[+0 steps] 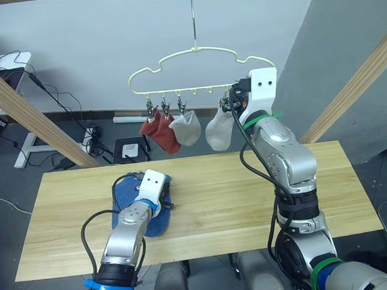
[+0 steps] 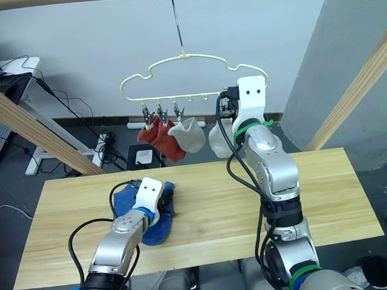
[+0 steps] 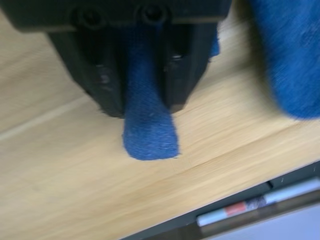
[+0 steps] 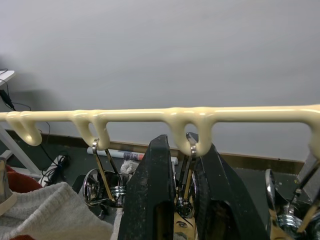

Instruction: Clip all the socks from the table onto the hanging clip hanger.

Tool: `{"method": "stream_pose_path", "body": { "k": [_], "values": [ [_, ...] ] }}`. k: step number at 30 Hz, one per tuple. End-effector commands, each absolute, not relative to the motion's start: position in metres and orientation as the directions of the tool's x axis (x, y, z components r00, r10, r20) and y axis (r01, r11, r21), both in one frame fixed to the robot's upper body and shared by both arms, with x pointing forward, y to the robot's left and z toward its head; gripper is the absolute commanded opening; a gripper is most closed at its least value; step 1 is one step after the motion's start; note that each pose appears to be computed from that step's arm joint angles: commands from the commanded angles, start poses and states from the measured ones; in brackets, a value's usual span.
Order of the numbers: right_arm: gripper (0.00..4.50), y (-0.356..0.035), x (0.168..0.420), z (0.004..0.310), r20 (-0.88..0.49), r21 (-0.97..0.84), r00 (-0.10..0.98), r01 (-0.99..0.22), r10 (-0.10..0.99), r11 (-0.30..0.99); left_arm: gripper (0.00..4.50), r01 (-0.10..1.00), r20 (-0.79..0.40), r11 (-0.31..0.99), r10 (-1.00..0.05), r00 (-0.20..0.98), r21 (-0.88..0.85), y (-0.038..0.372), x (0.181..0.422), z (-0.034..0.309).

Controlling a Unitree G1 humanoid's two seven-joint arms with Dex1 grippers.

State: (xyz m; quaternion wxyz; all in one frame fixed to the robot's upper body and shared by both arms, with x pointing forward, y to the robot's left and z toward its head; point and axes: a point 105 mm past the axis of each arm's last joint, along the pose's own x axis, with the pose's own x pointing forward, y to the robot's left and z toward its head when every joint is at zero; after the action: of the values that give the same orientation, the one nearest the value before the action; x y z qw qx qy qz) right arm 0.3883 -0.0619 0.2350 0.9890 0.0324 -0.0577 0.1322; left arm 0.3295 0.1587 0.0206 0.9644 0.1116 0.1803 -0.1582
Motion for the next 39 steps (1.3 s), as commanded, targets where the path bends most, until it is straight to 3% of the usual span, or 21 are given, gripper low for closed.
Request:
{"method": "stream_pose_path", "body": {
  "k": [1, 5, 10, 20, 39],
  "values": [
    [0.14, -0.062, 0.383, 0.256, 0.195, 0.066, 0.946, -0.278, 0.260, 0.958, 0.00, 0.499, -0.203, 0.837, -0.460, 0.864, 0.226, 0.114, 0.336, 0.063],
    [0.14, -0.063, 0.383, 0.258, 0.201, 0.071, 0.945, -0.275, 0.257, 0.959, 0.00, 0.657, -0.027, 0.711, -0.673, 0.739, 0.250, 0.056, 0.329, 0.107],
    [0.14, -0.063, 0.382, 0.259, 0.204, 0.073, 0.945, -0.274, 0.254, 0.959, 0.00, 0.713, 0.084, 0.651, -0.751, 0.655, 0.260, 0.018, 0.325, 0.133],
    [0.14, -0.063, 0.380, 0.262, 0.204, 0.072, 0.944, -0.278, 0.259, 0.958, 0.00, 0.589, 0.222, 0.732, -0.672, 0.706, 0.343, 0.003, 0.357, 0.156],
    [0.14, -0.061, 0.376, 0.261, 0.188, 0.070, 0.941, -0.300, 0.282, 0.952, 0.00, 0.577, 0.294, 0.745, -0.665, 0.687, 0.336, -0.016, 0.371, 0.175]
  ]
}}
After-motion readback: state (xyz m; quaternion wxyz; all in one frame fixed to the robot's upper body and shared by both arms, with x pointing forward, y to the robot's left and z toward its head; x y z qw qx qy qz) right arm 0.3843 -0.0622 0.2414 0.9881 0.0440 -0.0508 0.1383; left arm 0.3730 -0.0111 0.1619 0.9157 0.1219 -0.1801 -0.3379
